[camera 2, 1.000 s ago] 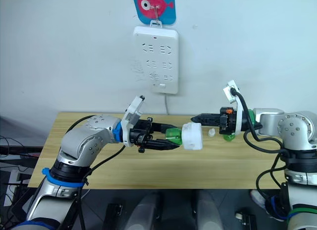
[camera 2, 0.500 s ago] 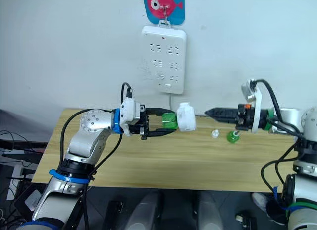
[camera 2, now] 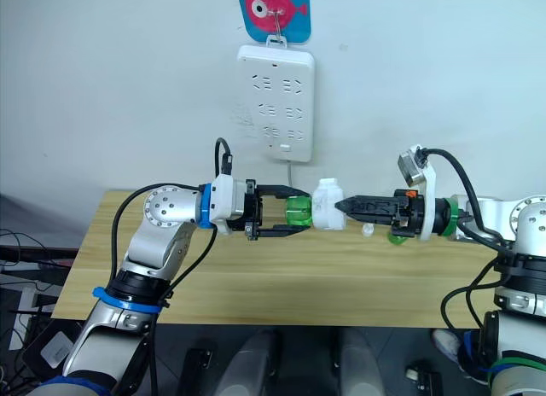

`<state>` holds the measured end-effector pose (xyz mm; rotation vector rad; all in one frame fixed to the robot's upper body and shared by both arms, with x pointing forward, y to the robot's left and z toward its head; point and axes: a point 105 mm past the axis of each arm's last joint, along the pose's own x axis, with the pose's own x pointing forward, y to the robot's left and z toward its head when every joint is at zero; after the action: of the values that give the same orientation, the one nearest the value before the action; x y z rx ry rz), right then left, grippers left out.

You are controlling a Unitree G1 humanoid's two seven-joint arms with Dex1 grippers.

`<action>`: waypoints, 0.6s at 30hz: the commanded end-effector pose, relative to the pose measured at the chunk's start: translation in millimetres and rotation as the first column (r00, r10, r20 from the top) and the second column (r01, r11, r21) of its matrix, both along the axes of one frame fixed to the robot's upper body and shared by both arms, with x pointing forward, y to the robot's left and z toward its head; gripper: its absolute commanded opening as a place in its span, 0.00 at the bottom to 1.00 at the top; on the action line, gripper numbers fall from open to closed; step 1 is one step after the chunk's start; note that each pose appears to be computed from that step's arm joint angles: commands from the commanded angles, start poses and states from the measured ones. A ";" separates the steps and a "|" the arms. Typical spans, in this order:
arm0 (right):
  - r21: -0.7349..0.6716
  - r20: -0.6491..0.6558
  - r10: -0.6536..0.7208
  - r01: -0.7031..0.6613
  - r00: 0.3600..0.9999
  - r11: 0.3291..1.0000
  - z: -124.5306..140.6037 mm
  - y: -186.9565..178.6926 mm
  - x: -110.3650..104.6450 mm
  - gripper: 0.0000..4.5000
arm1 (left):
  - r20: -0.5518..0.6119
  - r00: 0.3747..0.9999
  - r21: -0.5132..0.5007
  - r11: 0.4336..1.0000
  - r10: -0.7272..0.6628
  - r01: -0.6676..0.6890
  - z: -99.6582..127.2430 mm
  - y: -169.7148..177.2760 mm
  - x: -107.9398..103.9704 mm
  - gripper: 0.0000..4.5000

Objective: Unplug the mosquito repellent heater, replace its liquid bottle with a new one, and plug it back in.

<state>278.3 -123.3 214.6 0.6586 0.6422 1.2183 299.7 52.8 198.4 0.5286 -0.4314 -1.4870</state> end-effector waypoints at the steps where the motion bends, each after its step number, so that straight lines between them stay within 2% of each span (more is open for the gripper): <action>1: 0.012 0.028 0.009 -0.009 1.000 1.000 8.2 4.7 -6.6 0.99 | 0.047 0.999 -0.016 1.000 -0.021 0.022 8.7 -4.6 -2.6 0.50; 10: 0.002 0.005 -0.029 0.029 1.000 1.000 5.1 12.3 -5.2 0.99 | 0.045 0.999 -0.031 0.999 -0.025 0.027 10.4 -6.7 -3.5 0.50; 13: 0.002 0.002 -0.035 0.035 0.999 0.999 5.3 12.2 -5.3 0.86 | 0.044 0.999 -0.032 0.999 -0.025 0.026 10.0 -6.6 -3.9 0.50; 16: 0.005 0.004 -0.029 0.029 1.000 1.000 5.4 12.1 -6.7 0.66 | 0.044 0.999 -0.028 0.999 -0.027 0.029 8.8 -6.3 -4.7 0.50; 18: 0.002 0.005 -0.032 0.032 0.999 0.999 4.8 12.4 -6.7 0.67 | 0.044 0.999 -0.025 0.999 -0.029 0.030 7.7 -6.3 -5.2 0.50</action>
<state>278.3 -112.7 210.4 0.6863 0.6521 1.1522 300.3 49.5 200.7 0.5232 -0.4526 -1.4873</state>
